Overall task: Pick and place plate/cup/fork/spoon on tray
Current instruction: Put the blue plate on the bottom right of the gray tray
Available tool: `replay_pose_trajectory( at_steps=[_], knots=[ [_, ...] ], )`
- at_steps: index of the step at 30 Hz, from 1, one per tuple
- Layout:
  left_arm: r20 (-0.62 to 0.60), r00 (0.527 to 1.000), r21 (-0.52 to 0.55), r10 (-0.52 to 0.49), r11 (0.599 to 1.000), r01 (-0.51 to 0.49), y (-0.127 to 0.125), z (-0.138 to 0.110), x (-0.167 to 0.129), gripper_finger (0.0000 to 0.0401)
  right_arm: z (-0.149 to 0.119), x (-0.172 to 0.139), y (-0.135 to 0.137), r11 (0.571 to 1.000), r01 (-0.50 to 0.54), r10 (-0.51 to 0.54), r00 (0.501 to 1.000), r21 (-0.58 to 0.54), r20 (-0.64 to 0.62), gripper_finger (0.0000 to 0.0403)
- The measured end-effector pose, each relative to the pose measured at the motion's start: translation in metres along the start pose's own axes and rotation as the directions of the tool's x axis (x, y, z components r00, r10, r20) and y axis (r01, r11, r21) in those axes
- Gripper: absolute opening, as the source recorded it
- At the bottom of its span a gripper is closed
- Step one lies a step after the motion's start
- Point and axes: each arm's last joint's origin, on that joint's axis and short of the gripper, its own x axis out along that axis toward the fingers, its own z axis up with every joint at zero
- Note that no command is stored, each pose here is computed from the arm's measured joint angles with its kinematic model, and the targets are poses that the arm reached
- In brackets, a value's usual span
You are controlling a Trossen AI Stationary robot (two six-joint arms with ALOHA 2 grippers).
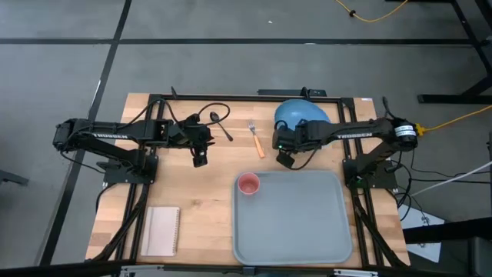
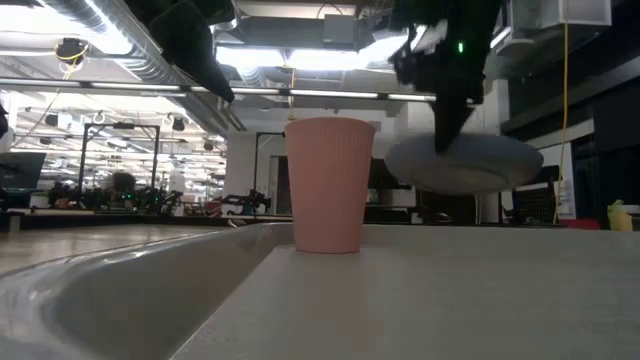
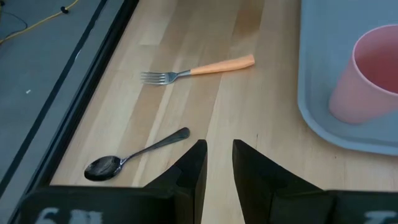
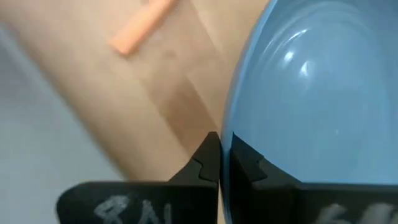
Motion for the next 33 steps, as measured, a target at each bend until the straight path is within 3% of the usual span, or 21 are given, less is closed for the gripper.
replay_pose_trajectory(
  at_steps=[8,19,33],
  knots=[
    [-0.001,1.0,-0.069,-0.001,0.998,0.001,0.0,0.0,0.0,0.0069,-0.012,-0.03,0.03,0.99,-0.137,0.137,0.99,-0.021,-0.034,0.0006],
    [-0.001,1.0,-0.069,-0.001,0.998,0.001,0.0,0.0,0.0,0.0069,-0.067,-0.054,0.087,0.971,-0.212,0.221,0.972,0.11,-0.078,0.0006],
    [-0.001,1.0,-0.069,-0.001,0.998,0.001,0.0,0.0,0.0,0.0069,-0.128,-0.091,0.139,0.879,-0.376,0.397,0.918,0.295,-0.014,0.0006]
  ],
)
